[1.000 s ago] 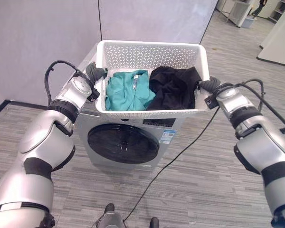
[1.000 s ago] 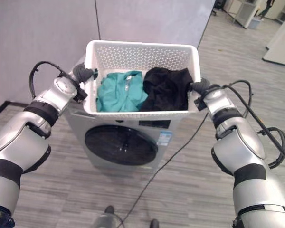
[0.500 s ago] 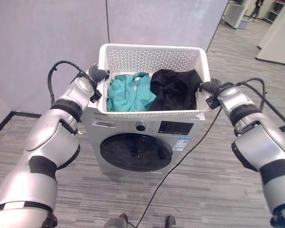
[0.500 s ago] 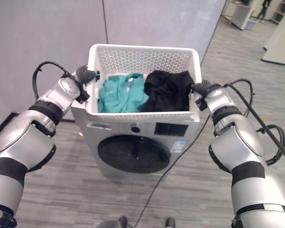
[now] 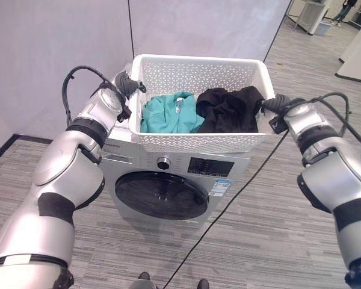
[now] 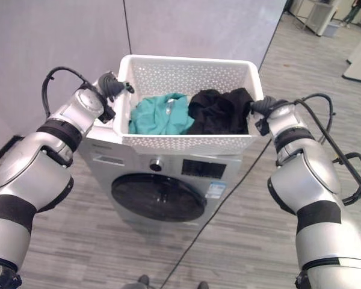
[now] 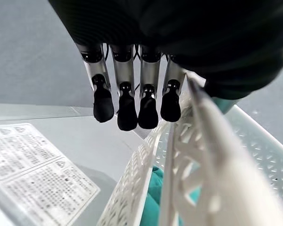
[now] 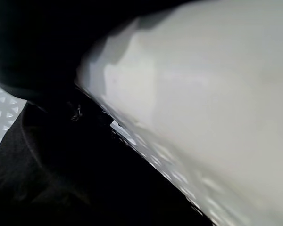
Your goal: Grab the laundry basket,head to the washer,open it,put in the laundry and shut it.
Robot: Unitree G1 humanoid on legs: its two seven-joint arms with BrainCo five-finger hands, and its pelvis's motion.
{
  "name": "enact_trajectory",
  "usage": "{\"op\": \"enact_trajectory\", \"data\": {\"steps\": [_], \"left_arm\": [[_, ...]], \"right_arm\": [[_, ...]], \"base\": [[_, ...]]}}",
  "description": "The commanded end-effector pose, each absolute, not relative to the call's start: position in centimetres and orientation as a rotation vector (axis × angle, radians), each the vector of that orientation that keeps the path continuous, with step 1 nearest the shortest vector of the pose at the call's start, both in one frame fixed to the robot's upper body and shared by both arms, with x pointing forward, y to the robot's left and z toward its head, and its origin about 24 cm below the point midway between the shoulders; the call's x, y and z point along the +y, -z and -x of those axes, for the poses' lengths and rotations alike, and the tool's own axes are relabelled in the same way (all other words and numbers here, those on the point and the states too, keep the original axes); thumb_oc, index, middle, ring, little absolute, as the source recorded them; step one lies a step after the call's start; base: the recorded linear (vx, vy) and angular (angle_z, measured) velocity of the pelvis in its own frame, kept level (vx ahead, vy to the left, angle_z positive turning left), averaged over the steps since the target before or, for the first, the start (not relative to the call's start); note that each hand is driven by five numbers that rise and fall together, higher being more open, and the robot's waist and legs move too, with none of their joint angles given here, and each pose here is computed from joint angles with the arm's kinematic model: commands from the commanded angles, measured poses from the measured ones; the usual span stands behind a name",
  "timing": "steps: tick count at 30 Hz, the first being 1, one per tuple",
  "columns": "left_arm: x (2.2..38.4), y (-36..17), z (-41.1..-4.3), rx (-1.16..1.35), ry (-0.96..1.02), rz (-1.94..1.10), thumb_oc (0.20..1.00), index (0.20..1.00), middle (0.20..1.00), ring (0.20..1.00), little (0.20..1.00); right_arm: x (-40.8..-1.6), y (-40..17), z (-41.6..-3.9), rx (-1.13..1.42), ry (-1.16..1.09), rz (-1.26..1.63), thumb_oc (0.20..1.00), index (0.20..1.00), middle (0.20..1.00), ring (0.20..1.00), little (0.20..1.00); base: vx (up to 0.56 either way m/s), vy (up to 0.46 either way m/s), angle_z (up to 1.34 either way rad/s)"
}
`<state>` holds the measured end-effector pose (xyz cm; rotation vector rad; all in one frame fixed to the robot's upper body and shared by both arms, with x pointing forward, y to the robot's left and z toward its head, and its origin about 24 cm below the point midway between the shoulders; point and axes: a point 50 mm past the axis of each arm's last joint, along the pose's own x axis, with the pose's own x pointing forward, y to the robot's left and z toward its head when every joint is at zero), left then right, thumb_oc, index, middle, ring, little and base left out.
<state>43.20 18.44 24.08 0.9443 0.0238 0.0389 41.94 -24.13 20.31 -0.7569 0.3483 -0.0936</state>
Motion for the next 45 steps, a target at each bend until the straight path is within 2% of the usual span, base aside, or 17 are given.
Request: {"op": "enact_trajectory", "data": {"steps": [1, 9, 14, 15, 16, 17, 18, 19, 20, 33, 38, 45], "left_arm": [[18.3, -33.7, -42.4, -0.217, -0.241, -0.943, 0.200, 0.200, 0.200, 0.200, 0.200], [19.4, -37.3, -41.3, -0.260, -0.328, -0.964, 0.200, 0.200, 0.200, 0.200, 0.200], [17.5, -40.0, -40.6, -0.360, -0.337, -0.912, 0.200, 0.200, 0.200, 0.200, 0.200], [17.0, -40.4, -40.5, -0.381, -0.330, -0.886, 0.244, 0.244, 0.244, 0.244, 0.244], [16.5, -40.8, -40.4, -0.399, -0.322, -0.859, 0.583, 0.583, 0.583, 0.583, 0.583], [16.5, -40.8, -40.4, -0.399, -0.322, -0.858, 1.000, 1.000, 1.000, 1.000, 1.000], [16.4, -40.8, -40.4, -0.403, -0.324, -0.849, 1.000, 1.000, 1.000, 1.000, 1.000], [16.7, -40.6, -40.5, -0.386, -0.333, -0.846, 1.000, 1.000, 1.000, 1.000, 1.000], [16.6, -40.4, -40.5, -0.380, -0.333, -0.832, 1.000, 1.000, 1.000, 1.000, 1.000], [15.8, -38.5, -41.3, -0.339, -0.308, -0.893, 1.000, 1.000, 1.000, 1.000, 1.000], [15.2, -39.5, -40.9, -0.430, -0.314, -0.860, 1.000, 1.000, 1.000, 1.000, 1.000], [16.6, -39.5, -40.7, -0.501, -0.370, -0.802, 1.000, 1.000, 1.000, 1.000, 1.000]], "right_arm": [[-25.1, -23.9, -41.9, 0.318, 0.187, 0.962, 0.200, 0.200, 0.200, 0.200, 0.200], [-23.3, -24.6, -42.4, 0.271, 0.166, 0.915, 0.200, 0.200, 0.200, 0.200, 0.200], [-22.3, -27.6, -42.5, 0.175, 0.203, 0.860, 0.200, 0.200, 0.200, 0.200, 0.200], [-22.1, -28.0, -42.5, 0.166, 0.205, 0.856, 0.200, 0.200, 0.200, 0.200, 0.200], [-22.0, -28.1, -42.5, 0.162, 0.207, 0.847, 0.354, 0.354, 0.354, 0.354, 0.354], [-22.0, -28.2, -42.5, 0.161, 0.208, 0.847, 0.473, 0.473, 0.473, 0.473, 0.473], [-21.8, -28.3, -42.5, 0.156, 0.207, 0.837, 0.746, 0.746, 0.746, 0.746, 0.746], [-21.7, -28.3, -42.5, 0.157, 0.205, 0.829, 0.925, 0.925, 0.925, 0.925, 0.925], [-21.4, -28.2, -42.6, 0.158, 0.200, 0.819, 1.000, 1.000, 1.000, 1.000, 1.000], [-22.3, -28.7, -42.3, 0.157, 0.235, 0.724, 1.000, 1.000, 1.000, 1.000, 1.000], [-22.1, -30.0, -42.3, 0.070, 0.253, 0.631, 1.000, 1.000, 1.000, 1.000, 1.000], [-21.0, -30.8, -42.5, -0.072, 0.241, 0.479, 1.000, 1.000, 1.000, 1.000, 1.000]], "base": [[0.04, 0.017, -0.09], [0.02, 0.008, -0.06], [-0.01, 0.011, 0.03], [-0.03, 0.017, 0.07], [-0.02, 0.004, 0.04], [-0.01, 0.012, 0.04], [0.01, 0.016, 0.04], [0.00, 0.000, 0.00], [0.04, 0.021, -0.01], [0.06, 0.013, -0.02], [0.02, 0.004, 0.00], [0.01, 0.007, -0.01]]}}
